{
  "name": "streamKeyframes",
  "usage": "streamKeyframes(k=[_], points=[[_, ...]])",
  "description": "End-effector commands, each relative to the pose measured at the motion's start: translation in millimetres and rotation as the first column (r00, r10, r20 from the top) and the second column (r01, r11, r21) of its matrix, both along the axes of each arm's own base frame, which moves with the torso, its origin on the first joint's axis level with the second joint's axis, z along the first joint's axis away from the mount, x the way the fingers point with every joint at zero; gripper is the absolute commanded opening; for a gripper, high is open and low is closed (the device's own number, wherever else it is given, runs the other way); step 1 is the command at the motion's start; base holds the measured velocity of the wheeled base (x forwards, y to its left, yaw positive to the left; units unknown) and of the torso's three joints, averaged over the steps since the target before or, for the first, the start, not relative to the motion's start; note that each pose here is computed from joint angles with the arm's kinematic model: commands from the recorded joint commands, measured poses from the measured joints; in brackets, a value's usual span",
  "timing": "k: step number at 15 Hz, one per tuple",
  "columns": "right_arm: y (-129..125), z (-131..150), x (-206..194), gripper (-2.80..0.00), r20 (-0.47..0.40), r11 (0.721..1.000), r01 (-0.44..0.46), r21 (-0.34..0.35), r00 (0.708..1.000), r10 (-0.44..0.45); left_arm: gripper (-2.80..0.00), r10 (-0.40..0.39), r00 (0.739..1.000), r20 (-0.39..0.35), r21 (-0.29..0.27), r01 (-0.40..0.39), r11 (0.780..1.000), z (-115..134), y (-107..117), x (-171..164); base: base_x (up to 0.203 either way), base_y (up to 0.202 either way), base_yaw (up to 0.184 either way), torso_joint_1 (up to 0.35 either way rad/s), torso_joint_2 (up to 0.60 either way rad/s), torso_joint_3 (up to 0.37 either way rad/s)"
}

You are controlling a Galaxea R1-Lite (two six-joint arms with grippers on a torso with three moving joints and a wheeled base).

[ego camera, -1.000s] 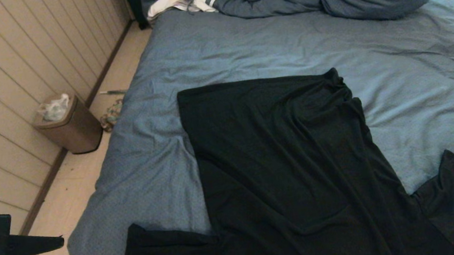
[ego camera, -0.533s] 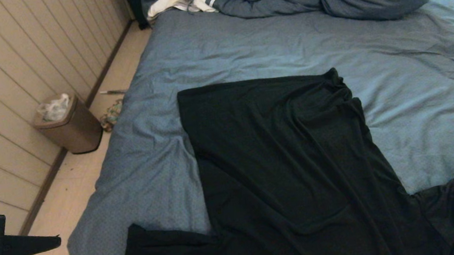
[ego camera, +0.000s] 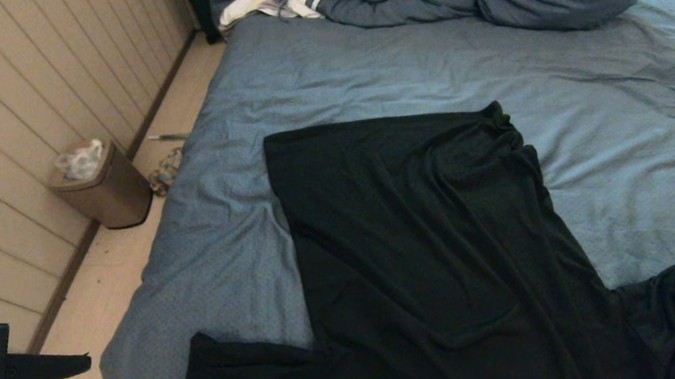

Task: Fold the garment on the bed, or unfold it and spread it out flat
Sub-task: Fold the black T-shirt

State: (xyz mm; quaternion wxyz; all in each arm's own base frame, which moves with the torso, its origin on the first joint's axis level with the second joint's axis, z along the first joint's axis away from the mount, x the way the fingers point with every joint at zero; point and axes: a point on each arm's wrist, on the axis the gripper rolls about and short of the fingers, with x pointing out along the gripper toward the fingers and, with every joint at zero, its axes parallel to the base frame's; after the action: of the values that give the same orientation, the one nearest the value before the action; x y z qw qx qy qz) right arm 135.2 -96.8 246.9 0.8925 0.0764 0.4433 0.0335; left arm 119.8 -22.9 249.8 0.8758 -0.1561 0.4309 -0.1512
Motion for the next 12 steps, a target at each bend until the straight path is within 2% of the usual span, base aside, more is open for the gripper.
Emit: streamKeyframes(k=[1,3,5,9,12], points=[[23.0,3.2,0.4,-2.8,0.013,0.994,-0.113,-0.003,0.994,0.113,-2.8,0.001,1.0,-0.006,-0.002,-0.001,1.0,-0.6,0.1,-0.6,0.0,0.0,0.0,0.0,0.0,0.0],[43.0,3.7,2.5,-2.8,0.0,0.975,-0.22,0.018,0.975,0.22,-2.8,0.002,1.0,-0.006,-0.003,-0.002,1.0,-0.8,0.3,-1.9,0.0,0.0,0.0,0.0,0.0,0.0],[63.6,5.3,0.9,-2.8,-0.008,0.944,-0.327,0.031,0.945,0.328,-2.8,0.002,1.0,0.001,-0.002,-0.002,1.0,-0.3,0.6,-3.8,0.0,0.0,0.0,0.0,0.0,0.0],[93.1,2.5,1.7,-2.8,-0.051,0.875,-0.482,0.043,0.874,0.483,-2.8,0.001,1.0,-0.004,-0.002,-0.001,1.0,-3.1,0.9,-6.7,0.0,0.0,0.0,0.0,0.0,0.0],[113.5,-1.4,3.0,-2.8,-0.09,0.81,-0.585,0.036,0.806,0.586,-2.8,-0.001,1.0,-0.011,-0.003,0.001,1.0,-4.9,0.8,-6.8,0.0,0.0,0.0,0.0,0.0,0.0]])
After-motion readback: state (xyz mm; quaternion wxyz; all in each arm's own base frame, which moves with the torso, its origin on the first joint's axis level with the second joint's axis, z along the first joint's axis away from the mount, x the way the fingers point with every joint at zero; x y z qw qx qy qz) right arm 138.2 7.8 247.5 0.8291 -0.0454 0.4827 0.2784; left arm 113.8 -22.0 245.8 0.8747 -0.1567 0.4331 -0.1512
